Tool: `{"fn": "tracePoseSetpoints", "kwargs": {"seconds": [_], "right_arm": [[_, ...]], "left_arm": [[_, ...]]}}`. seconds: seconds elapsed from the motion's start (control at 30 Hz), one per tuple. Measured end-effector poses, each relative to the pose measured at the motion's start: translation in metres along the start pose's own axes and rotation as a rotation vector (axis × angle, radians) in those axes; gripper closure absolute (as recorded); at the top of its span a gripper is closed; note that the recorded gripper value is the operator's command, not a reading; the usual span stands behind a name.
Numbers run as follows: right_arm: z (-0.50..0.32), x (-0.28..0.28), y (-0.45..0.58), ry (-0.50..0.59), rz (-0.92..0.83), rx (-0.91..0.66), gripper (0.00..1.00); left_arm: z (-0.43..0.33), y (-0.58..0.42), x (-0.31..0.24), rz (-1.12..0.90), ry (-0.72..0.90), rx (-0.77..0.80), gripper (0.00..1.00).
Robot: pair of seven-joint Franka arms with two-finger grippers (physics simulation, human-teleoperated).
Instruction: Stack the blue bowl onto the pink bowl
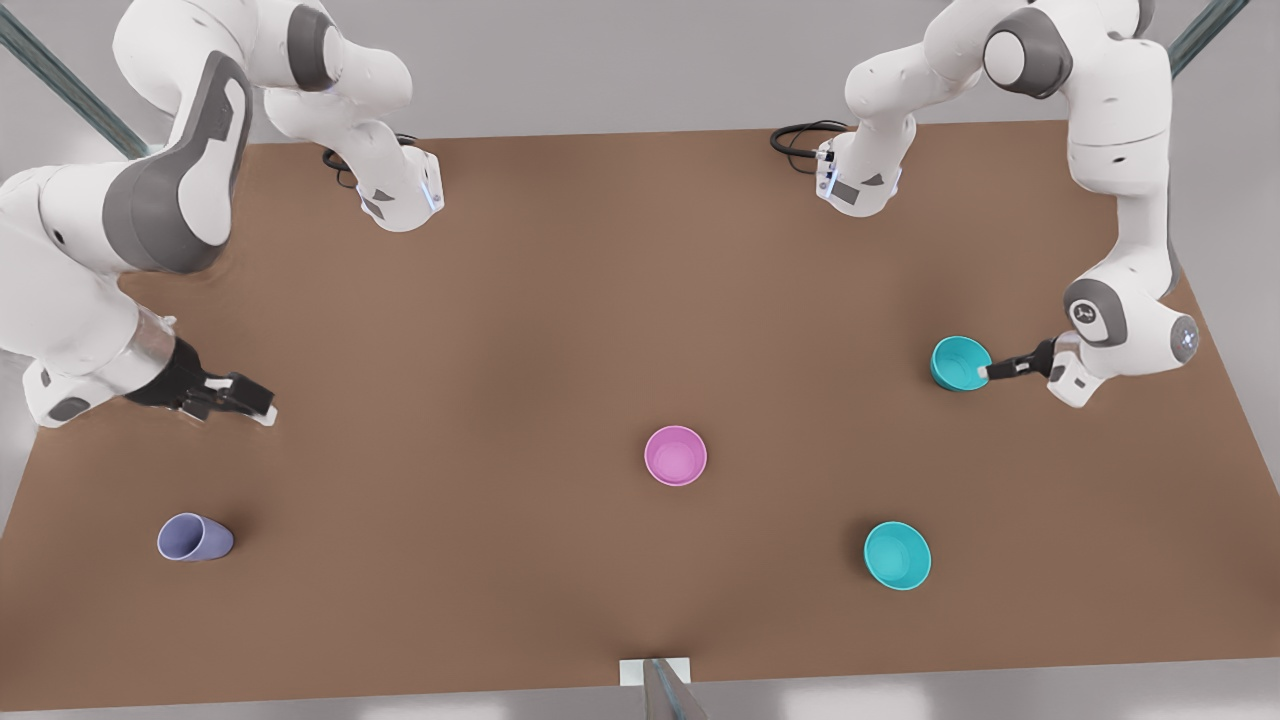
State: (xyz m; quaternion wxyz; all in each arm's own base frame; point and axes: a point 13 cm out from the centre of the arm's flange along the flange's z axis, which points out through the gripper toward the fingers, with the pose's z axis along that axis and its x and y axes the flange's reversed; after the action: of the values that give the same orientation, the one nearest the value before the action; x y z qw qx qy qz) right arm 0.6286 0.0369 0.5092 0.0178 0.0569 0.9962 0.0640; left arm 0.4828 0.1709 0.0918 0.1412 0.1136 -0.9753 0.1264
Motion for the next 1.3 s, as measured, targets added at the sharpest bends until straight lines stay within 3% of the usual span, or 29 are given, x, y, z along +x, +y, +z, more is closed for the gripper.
{"fn": "tracePoseSetpoints", "kwargs": {"seconds": [0.07, 0.17, 0.27, 0.33, 0.4, 0.53, 0.7, 0.9, 1.1, 1.3], "right_arm": [[0.004, 0.063, -0.018, 0.068, -0.057, 0.032, 0.00], [0.012, 0.089, -0.039, 0.086, -0.100, 0.102, 0.00], [0.017, 0.074, -0.051, 0.085, -0.120, 0.147, 0.00], [0.012, 0.072, -0.055, 0.076, -0.136, 0.157, 0.00], [0.014, 0.071, -0.058, 0.080, -0.148, 0.164, 0.00], [0.024, 0.068, -0.060, 0.102, -0.172, 0.173, 0.00], [0.031, 0.065, -0.055, 0.115, -0.208, 0.176, 0.00], [0.033, 0.065, -0.055, 0.123, -0.229, 0.175, 0.00], [0.035, 0.064, -0.063, 0.129, -0.233, 0.171, 0.00], [0.036, 0.063, -0.065, 0.133, -0.240, 0.166, 0.00]], "left_arm": [[0.006, 0.001, 0.000, 0.043, -0.009, 0.001, 0.00], [0.015, 0.003, 0.001, 0.102, -0.014, 0.000, 0.00], [0.023, 0.000, 0.004, 0.160, -0.008, -0.001, 0.19], [0.025, -0.003, 0.004, 0.196, -0.010, -0.002, 0.38], [0.027, -0.003, 0.003, 0.226, -0.010, -0.002, 0.64], [0.029, -0.004, 0.001, 0.268, -0.015, 0.003, 0.79], [-0.001, -0.034, -0.016, 0.359, -0.060, -0.016, 0.79], [-0.117, -0.259, -0.062, 0.632, -0.191, -0.098, 0.79], [-0.068, -0.477, -0.073, 0.728, -0.157, -0.138, 0.79], [-0.012, -0.558, -0.061, 0.621, -0.150, -0.138, 0.79]]}}
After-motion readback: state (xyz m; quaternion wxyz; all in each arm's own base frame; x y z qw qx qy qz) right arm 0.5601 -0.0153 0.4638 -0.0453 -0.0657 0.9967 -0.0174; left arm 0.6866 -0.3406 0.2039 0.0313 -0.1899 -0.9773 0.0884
